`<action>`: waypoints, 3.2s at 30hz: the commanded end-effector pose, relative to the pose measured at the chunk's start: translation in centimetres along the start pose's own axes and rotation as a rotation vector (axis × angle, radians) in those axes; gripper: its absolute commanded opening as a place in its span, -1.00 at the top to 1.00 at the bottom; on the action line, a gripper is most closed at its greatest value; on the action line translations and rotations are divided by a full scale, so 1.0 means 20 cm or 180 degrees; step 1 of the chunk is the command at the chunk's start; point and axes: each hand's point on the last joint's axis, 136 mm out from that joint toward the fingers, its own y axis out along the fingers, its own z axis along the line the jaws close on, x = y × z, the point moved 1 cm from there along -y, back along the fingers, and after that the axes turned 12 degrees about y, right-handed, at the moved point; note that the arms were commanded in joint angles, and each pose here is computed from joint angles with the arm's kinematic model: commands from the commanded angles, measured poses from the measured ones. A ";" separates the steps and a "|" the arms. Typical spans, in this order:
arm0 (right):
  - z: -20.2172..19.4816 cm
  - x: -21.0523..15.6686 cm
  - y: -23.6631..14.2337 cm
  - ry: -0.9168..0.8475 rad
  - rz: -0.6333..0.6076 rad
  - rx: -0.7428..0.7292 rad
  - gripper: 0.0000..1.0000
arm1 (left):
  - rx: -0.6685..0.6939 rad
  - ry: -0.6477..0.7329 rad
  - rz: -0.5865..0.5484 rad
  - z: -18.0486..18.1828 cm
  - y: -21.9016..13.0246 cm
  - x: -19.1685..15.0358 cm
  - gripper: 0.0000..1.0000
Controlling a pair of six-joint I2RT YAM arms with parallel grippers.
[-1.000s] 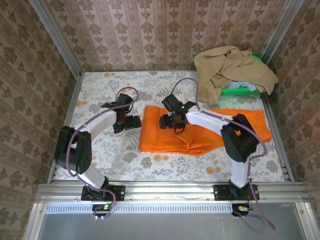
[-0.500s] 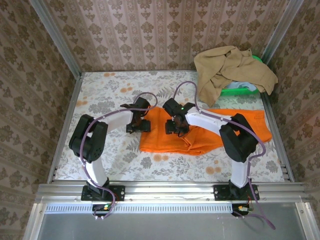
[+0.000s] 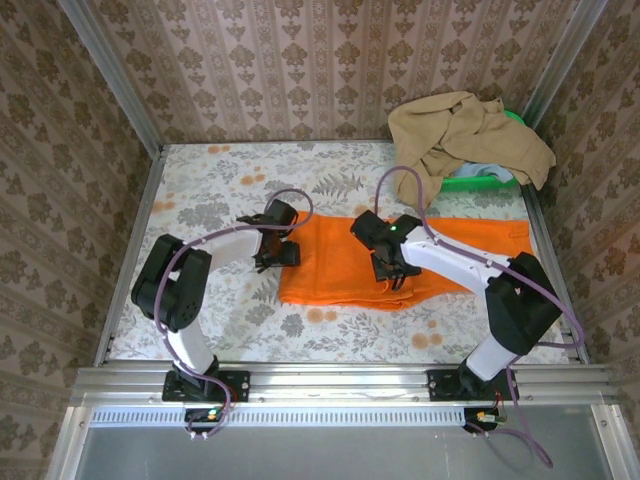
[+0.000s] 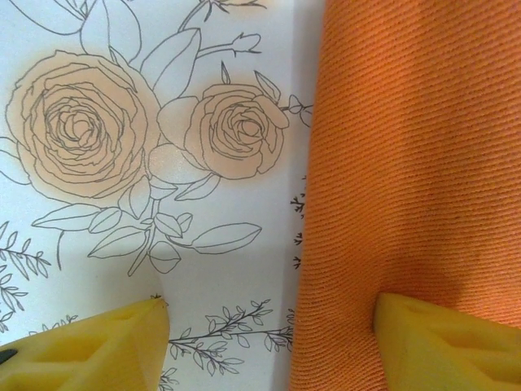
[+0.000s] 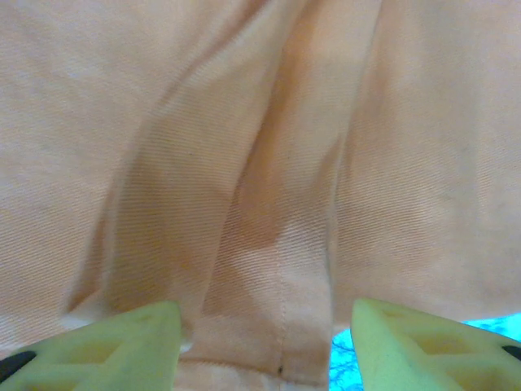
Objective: Fold and stack the trousers
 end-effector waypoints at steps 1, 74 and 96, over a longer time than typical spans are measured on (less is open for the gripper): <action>0.01 0.11 -0.12 -0.0032 -0.0349 -0.0176 -0.18 | 0.0140 0.0044 0.0330 0.07 0.04 -0.16 -0.34; -0.21 0.00 0.35 0.0878 0.0577 0.0621 -0.16 | -0.2250 0.0166 -0.0149 -0.34 -0.03 -0.11 0.78; -0.19 0.09 0.15 0.1142 0.0295 0.1183 -0.20 | -0.0763 -0.0275 -0.0128 0.33 -0.59 -0.01 1.00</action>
